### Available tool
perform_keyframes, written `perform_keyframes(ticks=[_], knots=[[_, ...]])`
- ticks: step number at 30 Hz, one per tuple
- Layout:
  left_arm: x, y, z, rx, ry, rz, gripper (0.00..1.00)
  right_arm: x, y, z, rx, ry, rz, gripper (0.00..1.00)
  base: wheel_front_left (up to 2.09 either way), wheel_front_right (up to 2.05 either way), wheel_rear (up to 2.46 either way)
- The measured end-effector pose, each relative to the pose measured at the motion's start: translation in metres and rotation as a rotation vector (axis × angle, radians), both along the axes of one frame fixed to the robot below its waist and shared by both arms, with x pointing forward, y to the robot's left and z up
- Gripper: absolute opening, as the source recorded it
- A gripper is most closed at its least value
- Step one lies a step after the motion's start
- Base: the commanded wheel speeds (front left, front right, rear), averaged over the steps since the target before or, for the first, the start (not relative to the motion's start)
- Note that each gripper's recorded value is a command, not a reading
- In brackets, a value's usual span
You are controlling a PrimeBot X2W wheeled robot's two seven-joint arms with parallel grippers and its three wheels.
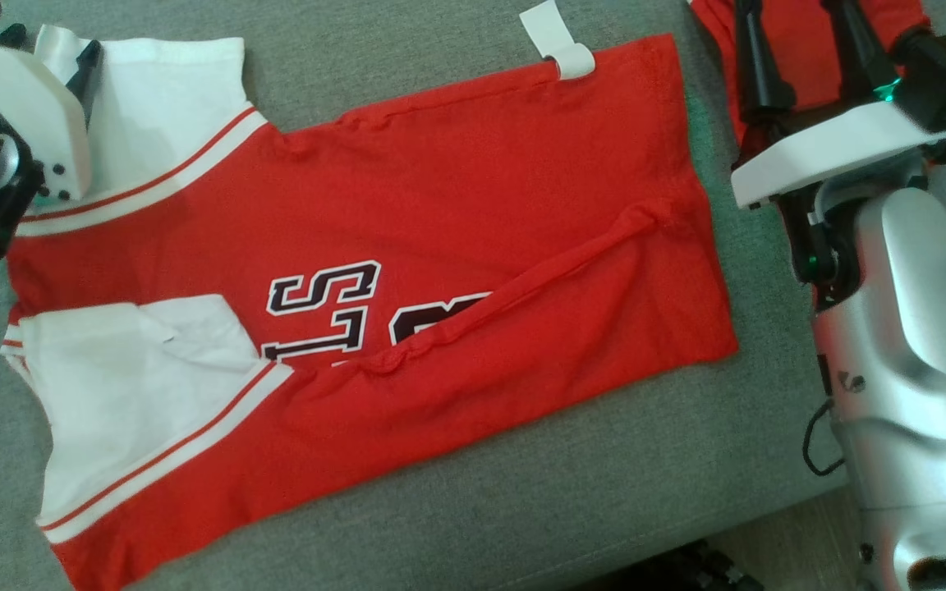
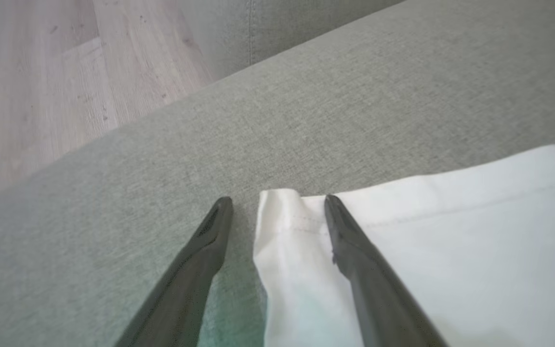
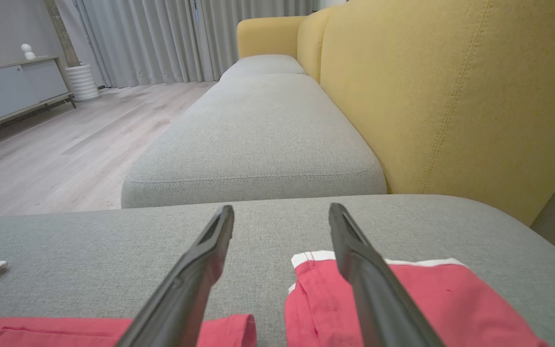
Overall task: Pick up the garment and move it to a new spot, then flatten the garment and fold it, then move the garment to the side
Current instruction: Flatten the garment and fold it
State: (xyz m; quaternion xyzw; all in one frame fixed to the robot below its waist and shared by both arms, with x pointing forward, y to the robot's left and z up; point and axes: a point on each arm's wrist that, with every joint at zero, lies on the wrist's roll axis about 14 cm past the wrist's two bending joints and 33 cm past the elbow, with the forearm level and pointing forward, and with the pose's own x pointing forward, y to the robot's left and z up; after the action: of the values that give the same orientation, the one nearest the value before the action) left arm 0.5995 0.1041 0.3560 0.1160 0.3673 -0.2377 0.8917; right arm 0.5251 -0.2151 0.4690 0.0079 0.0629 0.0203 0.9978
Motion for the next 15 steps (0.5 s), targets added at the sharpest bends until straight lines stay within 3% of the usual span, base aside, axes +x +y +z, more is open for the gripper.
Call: perform_keyframes(ticks=[1,2,8,15], knots=[[-0.001,-0.001,0.000,-0.007,0.017,0.005,0.44,0.001,-0.001,0.001,-0.001,-0.002,-0.002,1.00,0.00,0.00,0.00],[-0.002,-0.002,-0.001,-0.014,0.033,0.009,0.00,0.001,-0.002,0.002,-0.003,-0.004,-0.004,1.00,0.00,0.00,0.00],[-0.011,-0.007,0.008,-0.066,0.047,0.016,0.00,0.006,-0.013,0.017,-0.025,-0.032,-0.016,1.00,0.00,0.00,0.00],[-0.004,-0.002,0.055,-0.176,-0.185,0.042,0.00,0.011,0.000,0.027,-0.008,-0.026,0.035,1.00,0.00,0.00,0.00]])
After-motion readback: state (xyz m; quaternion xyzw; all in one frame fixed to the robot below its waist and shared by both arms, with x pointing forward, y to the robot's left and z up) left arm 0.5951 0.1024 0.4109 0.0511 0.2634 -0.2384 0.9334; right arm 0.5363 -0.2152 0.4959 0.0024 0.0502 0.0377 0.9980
